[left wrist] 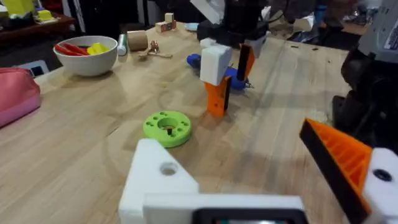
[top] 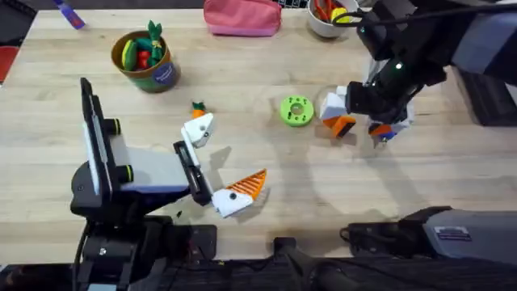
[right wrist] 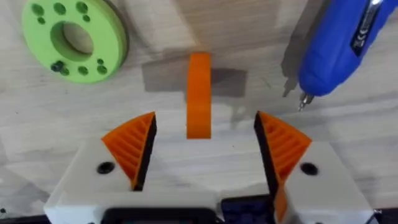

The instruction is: Pick up the gripper from the table and insert it into the empty holder that is missing its gripper. Then pick up a screw, insert it into the mounting hole, and use the screwdriver to tighten it. Finally, clean up the table by picking up the vegetable and placing it into the bucket.

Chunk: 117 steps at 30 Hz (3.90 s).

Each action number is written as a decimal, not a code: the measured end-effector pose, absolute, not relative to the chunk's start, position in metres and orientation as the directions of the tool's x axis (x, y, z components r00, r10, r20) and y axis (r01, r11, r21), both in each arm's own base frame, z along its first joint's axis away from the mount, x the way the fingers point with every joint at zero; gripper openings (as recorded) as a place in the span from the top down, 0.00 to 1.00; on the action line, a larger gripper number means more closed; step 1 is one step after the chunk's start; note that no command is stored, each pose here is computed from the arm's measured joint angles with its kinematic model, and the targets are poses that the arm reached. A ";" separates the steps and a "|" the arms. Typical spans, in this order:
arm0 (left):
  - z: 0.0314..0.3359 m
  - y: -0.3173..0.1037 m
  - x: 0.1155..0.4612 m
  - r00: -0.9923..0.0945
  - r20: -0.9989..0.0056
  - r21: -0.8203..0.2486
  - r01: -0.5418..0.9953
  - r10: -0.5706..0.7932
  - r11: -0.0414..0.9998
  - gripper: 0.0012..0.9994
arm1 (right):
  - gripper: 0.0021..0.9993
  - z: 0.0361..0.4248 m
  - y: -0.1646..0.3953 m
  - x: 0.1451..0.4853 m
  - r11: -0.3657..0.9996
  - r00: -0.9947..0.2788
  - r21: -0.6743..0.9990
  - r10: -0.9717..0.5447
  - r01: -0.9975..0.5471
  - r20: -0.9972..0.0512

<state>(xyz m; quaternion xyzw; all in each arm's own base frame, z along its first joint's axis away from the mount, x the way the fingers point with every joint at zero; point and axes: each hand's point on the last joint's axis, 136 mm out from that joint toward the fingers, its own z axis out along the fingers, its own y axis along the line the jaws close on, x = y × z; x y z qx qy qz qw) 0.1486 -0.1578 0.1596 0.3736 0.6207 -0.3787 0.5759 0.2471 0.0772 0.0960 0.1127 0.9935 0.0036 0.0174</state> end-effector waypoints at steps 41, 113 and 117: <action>0.160 -0.158 0.149 -0.057 -0.998 -0.040 0.900 0.028 0.434 0.01 | 0.99 0.101 0.083 0.259 0.977 -0.975 0.036 0.213 0.212 -0.056; 0.160 -0.158 0.149 -0.057 -0.998 -0.040 0.900 0.028 0.434 0.01 | 0.99 0.189 0.244 0.278 -0.068 -0.927 0.951 -0.208 -0.303 -0.311; 0.160 -0.158 0.149 -0.057 -0.998 -0.040 0.900 0.028 0.434 0.01 | 0.99 0.188 0.253 0.270 -0.071 -0.928 0.959 -0.242 -0.273 -0.282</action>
